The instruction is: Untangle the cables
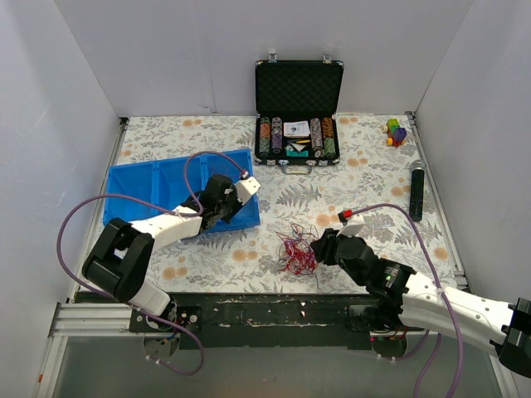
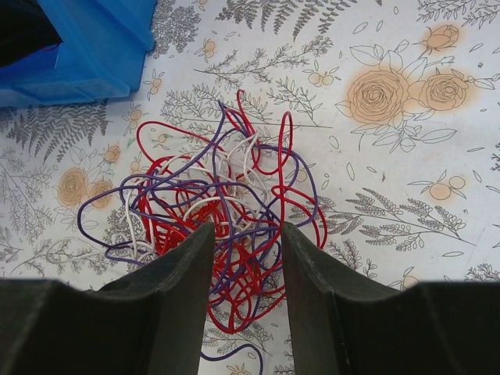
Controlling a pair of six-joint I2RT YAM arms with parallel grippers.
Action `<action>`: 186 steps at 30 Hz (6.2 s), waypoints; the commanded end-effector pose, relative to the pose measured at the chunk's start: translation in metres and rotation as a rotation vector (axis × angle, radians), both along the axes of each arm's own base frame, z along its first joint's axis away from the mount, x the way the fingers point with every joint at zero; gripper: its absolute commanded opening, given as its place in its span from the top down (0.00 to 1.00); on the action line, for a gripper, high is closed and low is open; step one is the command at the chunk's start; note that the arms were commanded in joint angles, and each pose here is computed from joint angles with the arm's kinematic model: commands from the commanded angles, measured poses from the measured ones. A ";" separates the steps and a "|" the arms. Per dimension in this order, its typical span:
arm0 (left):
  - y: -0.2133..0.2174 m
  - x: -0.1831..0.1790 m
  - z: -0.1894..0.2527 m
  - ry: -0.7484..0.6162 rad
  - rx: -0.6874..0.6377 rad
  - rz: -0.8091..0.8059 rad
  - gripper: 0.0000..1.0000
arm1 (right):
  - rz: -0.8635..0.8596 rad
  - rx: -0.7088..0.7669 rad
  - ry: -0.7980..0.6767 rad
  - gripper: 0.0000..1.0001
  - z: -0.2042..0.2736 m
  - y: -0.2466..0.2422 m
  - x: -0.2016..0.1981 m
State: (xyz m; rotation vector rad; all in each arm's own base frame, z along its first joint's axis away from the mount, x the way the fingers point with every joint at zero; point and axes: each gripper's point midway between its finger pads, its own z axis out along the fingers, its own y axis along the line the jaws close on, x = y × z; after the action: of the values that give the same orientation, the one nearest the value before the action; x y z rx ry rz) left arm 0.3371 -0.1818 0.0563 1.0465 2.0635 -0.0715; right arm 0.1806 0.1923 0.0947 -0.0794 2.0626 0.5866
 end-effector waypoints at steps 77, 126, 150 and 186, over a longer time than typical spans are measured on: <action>-0.139 -0.163 0.156 0.427 -0.427 -0.585 1.00 | 0.182 0.118 -0.069 0.50 0.034 0.079 0.018; -0.042 -0.117 0.608 -1.131 -0.627 -0.385 1.00 | -0.150 -0.304 0.320 0.99 -0.093 -0.021 -0.013; 0.041 -0.144 0.723 -1.646 -0.776 -0.046 1.00 | -0.147 -0.294 0.329 0.99 -0.088 -0.016 -0.013; 0.096 -0.164 0.746 -2.011 -0.314 0.269 1.00 | -0.128 -0.251 0.339 0.99 -0.090 -0.013 -0.017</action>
State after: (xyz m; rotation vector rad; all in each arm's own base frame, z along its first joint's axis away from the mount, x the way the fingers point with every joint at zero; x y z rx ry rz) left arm 0.1704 -0.1060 0.8170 0.2134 0.1724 0.5222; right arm 0.1758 0.1943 0.0206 0.0275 2.3832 0.3257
